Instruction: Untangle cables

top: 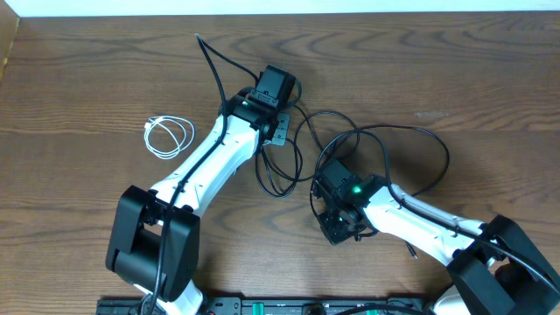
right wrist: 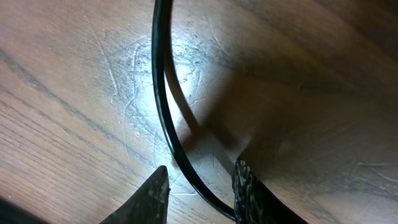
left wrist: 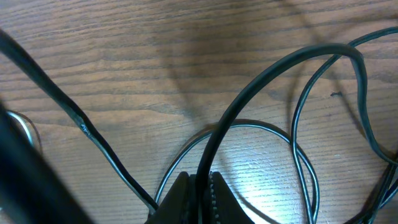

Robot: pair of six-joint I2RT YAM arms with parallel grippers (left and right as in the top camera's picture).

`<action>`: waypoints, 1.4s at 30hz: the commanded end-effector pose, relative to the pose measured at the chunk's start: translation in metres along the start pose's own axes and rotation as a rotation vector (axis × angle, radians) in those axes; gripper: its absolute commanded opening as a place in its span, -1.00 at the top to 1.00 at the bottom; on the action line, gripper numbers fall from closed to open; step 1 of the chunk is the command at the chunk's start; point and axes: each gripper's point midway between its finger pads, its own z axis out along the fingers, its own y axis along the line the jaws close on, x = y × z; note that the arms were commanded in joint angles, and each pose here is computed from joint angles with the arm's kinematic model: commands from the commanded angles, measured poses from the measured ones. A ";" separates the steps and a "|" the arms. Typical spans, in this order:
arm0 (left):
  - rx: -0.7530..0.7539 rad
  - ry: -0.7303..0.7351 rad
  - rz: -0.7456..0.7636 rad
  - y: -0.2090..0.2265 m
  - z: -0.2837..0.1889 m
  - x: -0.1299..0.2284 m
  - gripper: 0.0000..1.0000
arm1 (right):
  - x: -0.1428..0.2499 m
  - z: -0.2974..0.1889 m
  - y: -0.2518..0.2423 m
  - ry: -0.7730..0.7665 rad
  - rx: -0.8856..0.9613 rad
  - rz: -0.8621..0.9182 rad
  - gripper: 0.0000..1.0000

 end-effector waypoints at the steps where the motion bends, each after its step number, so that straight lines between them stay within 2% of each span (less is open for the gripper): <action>1: -0.030 0.004 -0.009 0.006 0.002 0.002 0.85 | 0.010 0.008 -0.003 0.043 0.023 -0.041 0.38; 7: -0.031 0.007 -0.009 0.006 0.002 0.002 0.85 | 0.012 0.010 0.000 0.039 0.051 -0.099 0.63; 11: -0.031 0.006 -0.009 0.006 0.002 0.002 0.85 | 0.012 0.011 0.004 0.035 0.043 -0.114 0.98; 15: -0.031 0.007 -0.009 0.006 0.002 0.002 0.85 | 0.008 0.010 0.006 0.019 0.040 -0.116 0.98; 18: -0.031 0.007 -0.009 0.006 0.002 0.002 0.85 | -0.004 0.004 0.002 -0.025 0.050 -0.054 0.98; 25: -0.031 0.007 -0.009 0.006 0.002 0.002 0.85 | -0.043 -0.049 -0.011 -0.225 0.023 0.050 0.98; 34: -0.031 0.007 -0.009 0.006 0.002 0.002 0.85 | -0.063 -0.127 -0.074 -0.503 0.076 0.312 0.98; 42: -0.031 0.007 -0.008 0.006 0.002 0.002 0.85 | -0.052 -0.144 -0.134 -0.545 0.181 0.511 0.98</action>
